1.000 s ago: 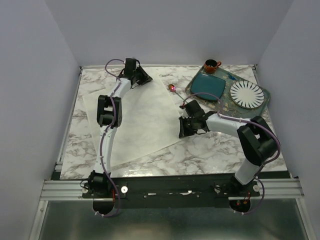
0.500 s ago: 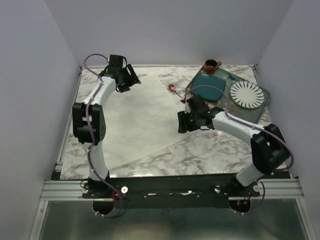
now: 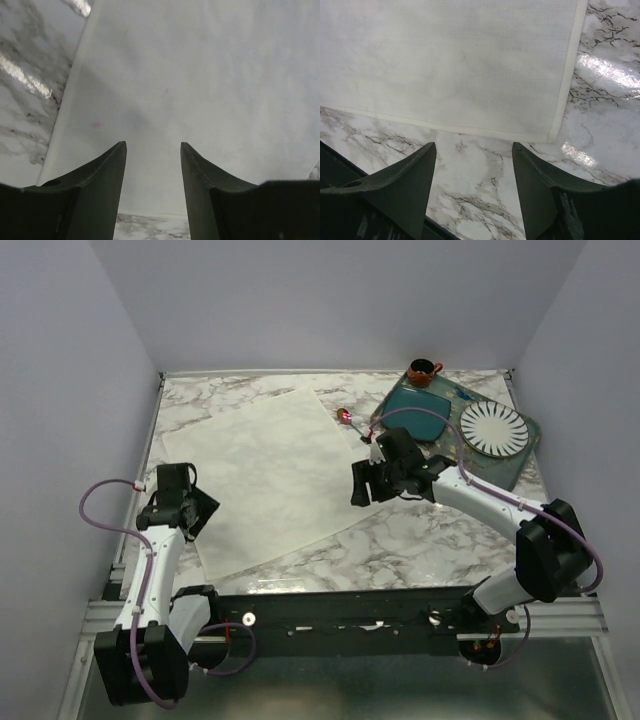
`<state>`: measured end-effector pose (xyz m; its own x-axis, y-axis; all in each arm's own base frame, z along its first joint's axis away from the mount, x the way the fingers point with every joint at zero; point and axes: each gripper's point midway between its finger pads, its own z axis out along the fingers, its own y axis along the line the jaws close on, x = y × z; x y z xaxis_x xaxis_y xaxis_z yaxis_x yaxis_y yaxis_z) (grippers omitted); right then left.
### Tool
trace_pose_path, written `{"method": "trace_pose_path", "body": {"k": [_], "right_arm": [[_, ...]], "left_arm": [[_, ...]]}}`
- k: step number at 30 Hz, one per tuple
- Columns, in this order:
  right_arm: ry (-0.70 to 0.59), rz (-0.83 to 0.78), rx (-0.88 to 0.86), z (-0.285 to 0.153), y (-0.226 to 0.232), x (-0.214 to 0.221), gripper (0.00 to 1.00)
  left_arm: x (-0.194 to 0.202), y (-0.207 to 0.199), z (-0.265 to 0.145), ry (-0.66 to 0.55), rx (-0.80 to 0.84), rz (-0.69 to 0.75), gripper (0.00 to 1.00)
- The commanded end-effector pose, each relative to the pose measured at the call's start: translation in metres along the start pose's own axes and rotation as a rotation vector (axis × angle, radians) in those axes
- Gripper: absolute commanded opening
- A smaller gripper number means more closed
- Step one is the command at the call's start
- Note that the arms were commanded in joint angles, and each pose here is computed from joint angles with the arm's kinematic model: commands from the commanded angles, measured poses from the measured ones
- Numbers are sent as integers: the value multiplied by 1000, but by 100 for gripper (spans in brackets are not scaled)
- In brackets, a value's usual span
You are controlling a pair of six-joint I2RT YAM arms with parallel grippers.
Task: Fold the napkin, place the utensils inside, and roll it up
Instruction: Fold the napkin
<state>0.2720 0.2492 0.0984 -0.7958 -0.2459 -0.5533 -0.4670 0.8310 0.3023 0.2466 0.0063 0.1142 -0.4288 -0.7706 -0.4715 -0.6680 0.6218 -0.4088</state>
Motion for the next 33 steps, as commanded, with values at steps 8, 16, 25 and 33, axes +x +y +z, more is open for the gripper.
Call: {"method": "trace_pose_path", "body": {"k": [8, 16, 25, 33], "right_arm": [[35, -198, -245, 18, 74, 16, 71], [17, -452, -402, 44, 190, 16, 78], [45, -527, -551, 86, 304, 37, 55], [57, -635, -427, 130, 319, 49, 39]], "left_arm": [[-28, 29, 2, -121, -166, -74, 55], [-111, 11, -56, -447, -161, -10, 57], [-156, -22, -136, -667, -22, 2, 57], [-157, -27, -148, -698, -6, 52, 57]]}}
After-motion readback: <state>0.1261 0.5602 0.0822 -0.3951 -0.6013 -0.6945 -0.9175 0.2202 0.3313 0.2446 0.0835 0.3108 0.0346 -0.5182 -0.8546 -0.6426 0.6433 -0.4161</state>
